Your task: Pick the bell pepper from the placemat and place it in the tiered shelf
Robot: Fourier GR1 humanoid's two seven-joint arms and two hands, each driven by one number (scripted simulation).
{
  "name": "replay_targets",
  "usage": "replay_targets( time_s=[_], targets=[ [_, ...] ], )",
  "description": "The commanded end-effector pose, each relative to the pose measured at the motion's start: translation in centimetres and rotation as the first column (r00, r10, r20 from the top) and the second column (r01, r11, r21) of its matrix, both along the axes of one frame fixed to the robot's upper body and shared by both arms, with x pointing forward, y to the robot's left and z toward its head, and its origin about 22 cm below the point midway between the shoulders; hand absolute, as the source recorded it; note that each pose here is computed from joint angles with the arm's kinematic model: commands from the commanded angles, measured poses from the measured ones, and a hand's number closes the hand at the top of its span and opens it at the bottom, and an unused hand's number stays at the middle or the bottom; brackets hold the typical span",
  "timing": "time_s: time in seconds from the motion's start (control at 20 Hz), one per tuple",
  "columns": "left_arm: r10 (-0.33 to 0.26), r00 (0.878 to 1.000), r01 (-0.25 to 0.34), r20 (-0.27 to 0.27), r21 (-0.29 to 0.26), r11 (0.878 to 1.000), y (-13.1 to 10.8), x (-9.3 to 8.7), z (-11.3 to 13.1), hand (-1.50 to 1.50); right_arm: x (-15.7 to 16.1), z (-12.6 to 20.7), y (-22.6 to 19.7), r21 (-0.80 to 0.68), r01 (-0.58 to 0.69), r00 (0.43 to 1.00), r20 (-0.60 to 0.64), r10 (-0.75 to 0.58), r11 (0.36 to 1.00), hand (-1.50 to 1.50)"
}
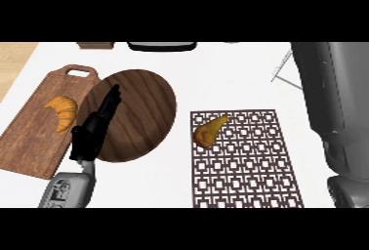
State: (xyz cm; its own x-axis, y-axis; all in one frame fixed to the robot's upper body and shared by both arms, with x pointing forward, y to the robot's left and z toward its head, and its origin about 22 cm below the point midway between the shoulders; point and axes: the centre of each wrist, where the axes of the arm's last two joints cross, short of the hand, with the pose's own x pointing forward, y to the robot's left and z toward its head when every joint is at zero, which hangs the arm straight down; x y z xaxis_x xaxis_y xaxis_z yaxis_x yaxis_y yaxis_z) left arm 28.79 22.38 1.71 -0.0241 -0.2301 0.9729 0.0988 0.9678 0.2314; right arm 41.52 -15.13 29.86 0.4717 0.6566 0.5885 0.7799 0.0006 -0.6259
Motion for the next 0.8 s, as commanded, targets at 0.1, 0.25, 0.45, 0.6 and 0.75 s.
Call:
replay_targets(
  time_s=[0.1, 0.25, 0.45, 0.6, 0.75],
  targets=[
    [0.006, 1.0, -0.006, 0.023, -0.01, 1.0, -0.3, 0.8, -0.8, 0.0, 0.8, 0.7, -3.8, 0.027, 0.105, 0.994, -0.012, -0.105, 0.994, 1.5],
    [-0.005, 1.0, 0.005, 0.004, -0.012, 1.0, 0.4, -0.5, -0.1, 0.0, 1.0, 2.3, -1.5, -0.014, 0.124, 0.992, -0.013, -0.124, 0.992, 1.5],
    [-0.003, 1.0, 0.003, 0.025, -0.004, 1.0, -0.4, -0.2, 0.4, 0.0, 2.3, 0.9, -6.6, -0.087, 0.149, 0.988, -0.024, -0.152, 0.985, 1.5],
    [0.005, 1.0, -0.005, -0.011, 0.009, 1.0, -0.7, -1.0, -0.4, 0.0, 2.6, 0.0, -6.9, -0.093, 0.144, 0.986, -0.066, -0.15, 0.985, 1.5],
    [-0.016, 1.0, 0.016, -0.007, 0.002, 1.0, -0.8, -0.1, -0.9, 0.0, 3.2, -1.0, -7.7, -0.136, 0.191, 0.979, -0.049, -0.199, 0.972, 1.5]
  ],
)
